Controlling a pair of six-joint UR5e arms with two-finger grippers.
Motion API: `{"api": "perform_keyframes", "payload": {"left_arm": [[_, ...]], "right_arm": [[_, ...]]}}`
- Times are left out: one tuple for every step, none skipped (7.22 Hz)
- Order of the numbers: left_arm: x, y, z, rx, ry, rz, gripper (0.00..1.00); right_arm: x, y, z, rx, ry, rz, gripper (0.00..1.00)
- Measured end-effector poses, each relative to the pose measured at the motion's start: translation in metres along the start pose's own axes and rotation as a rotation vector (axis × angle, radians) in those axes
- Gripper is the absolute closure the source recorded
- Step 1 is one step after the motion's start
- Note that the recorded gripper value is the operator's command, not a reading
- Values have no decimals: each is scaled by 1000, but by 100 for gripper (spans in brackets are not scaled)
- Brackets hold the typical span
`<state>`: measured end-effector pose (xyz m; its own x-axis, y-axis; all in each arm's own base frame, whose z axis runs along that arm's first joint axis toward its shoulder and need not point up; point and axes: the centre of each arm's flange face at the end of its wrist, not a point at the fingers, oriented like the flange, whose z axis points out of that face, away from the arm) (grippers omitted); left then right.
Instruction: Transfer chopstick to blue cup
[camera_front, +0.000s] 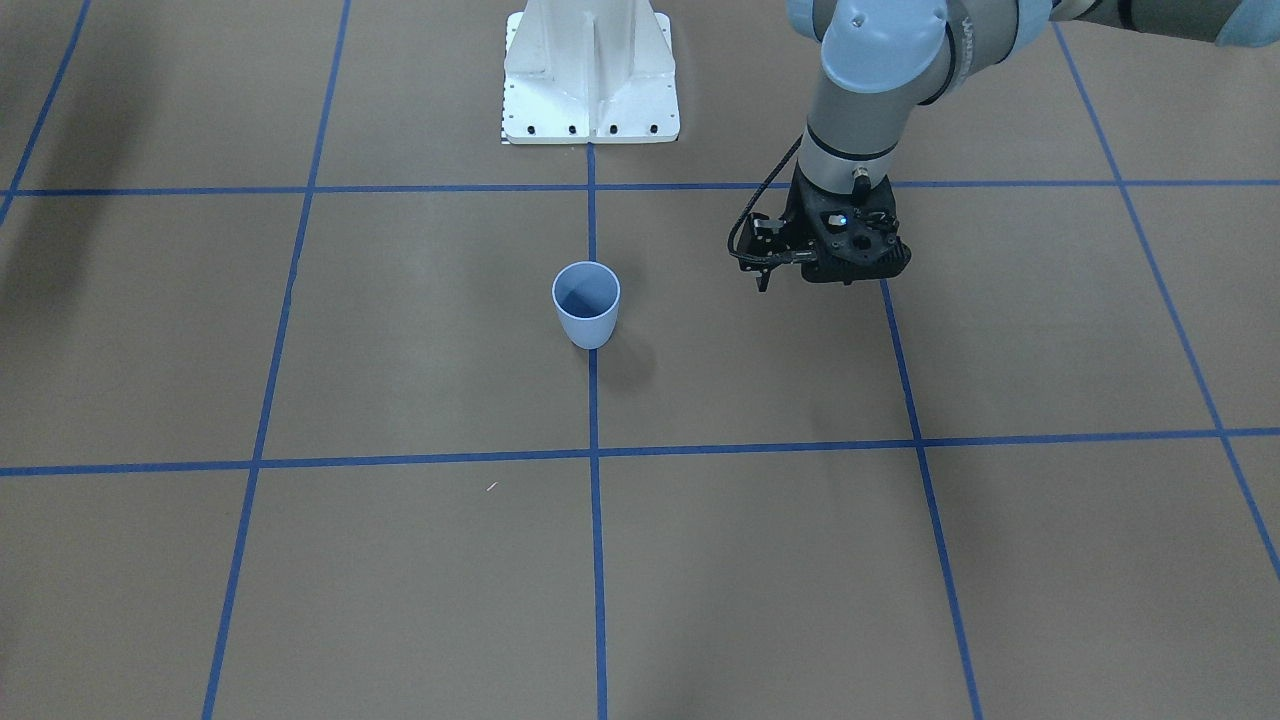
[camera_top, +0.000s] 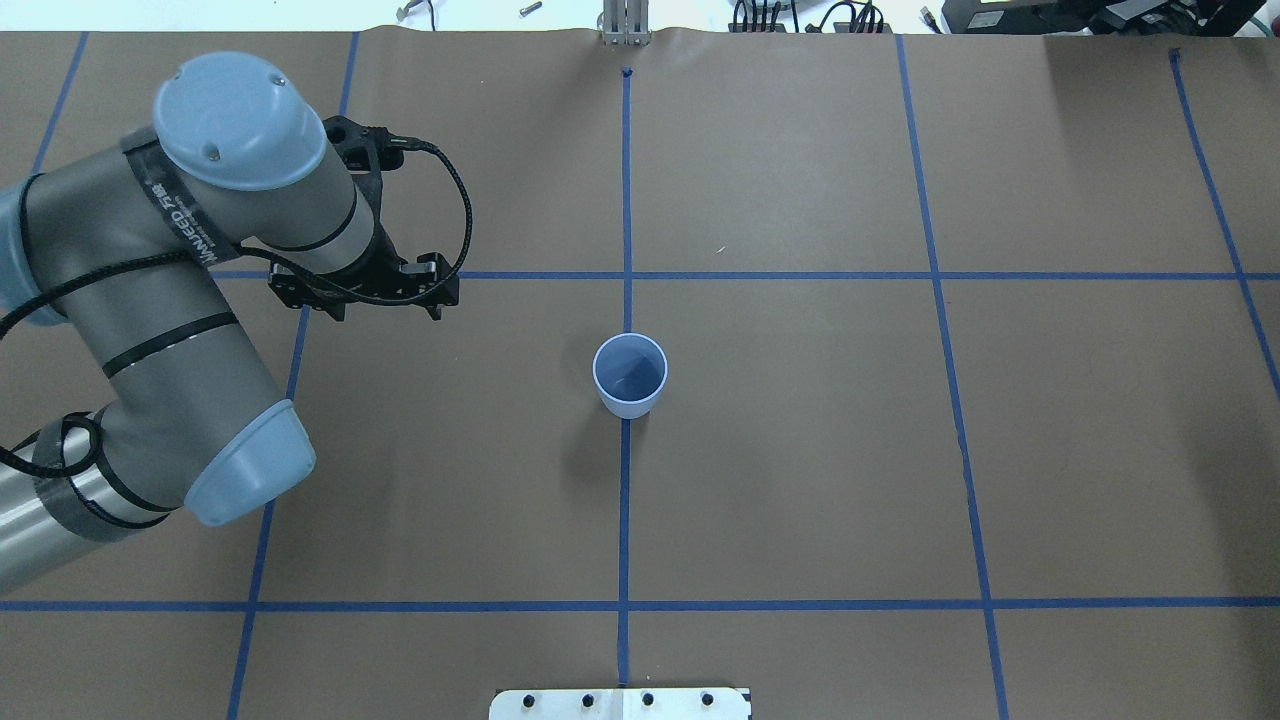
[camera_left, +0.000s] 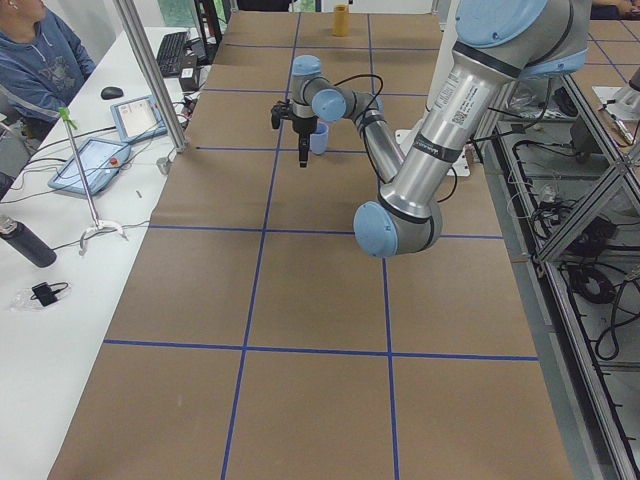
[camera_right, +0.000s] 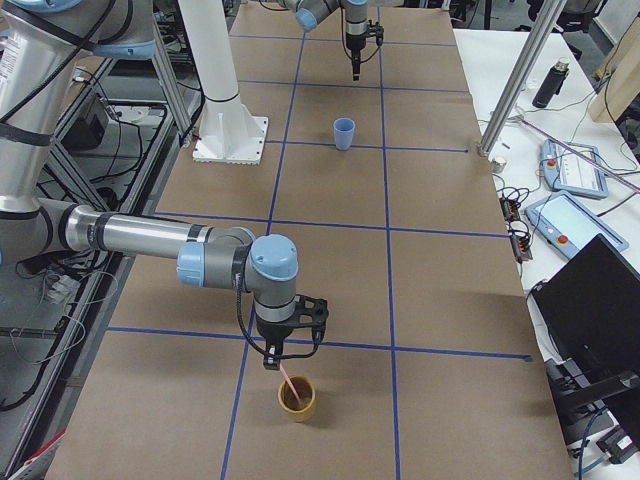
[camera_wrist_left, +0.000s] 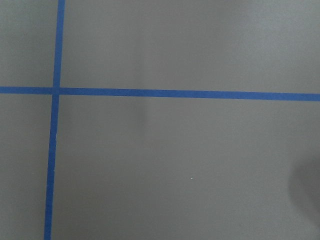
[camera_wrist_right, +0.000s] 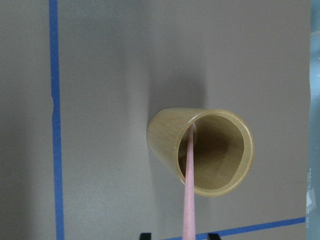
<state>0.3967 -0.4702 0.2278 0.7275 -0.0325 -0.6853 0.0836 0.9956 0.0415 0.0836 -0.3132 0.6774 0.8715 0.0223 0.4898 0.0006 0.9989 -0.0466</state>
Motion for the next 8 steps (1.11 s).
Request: {"api": "perform_keyframes", "payload": {"left_arm": [[0,0,0,0,0,0,2],[0,0,0,0,-1,0,2],[0,0,1,-1,-1,-1,2],[0,0,1,-1,-2,-1,2],[0,0,1,-1,-2,-1,2],[0,0,2,-2,-3,-1,2],[0,0,2,-2,-4,-1,2],[0,0,3,-2,-5,-1,2]], "right_arm": [[1,2,1,-3,0,1,75],[1,2,2,-4,1,2,86],[1,2,2,-5,3,2,95],[2,2,2,-5,7,2,96],[2,1,2,-4,11,-2,96],[2,0,2,-3,15,-8,98],[3,-1,0,1,16,-10,100],[6,-2,-4,13,17,-6,100]]}}
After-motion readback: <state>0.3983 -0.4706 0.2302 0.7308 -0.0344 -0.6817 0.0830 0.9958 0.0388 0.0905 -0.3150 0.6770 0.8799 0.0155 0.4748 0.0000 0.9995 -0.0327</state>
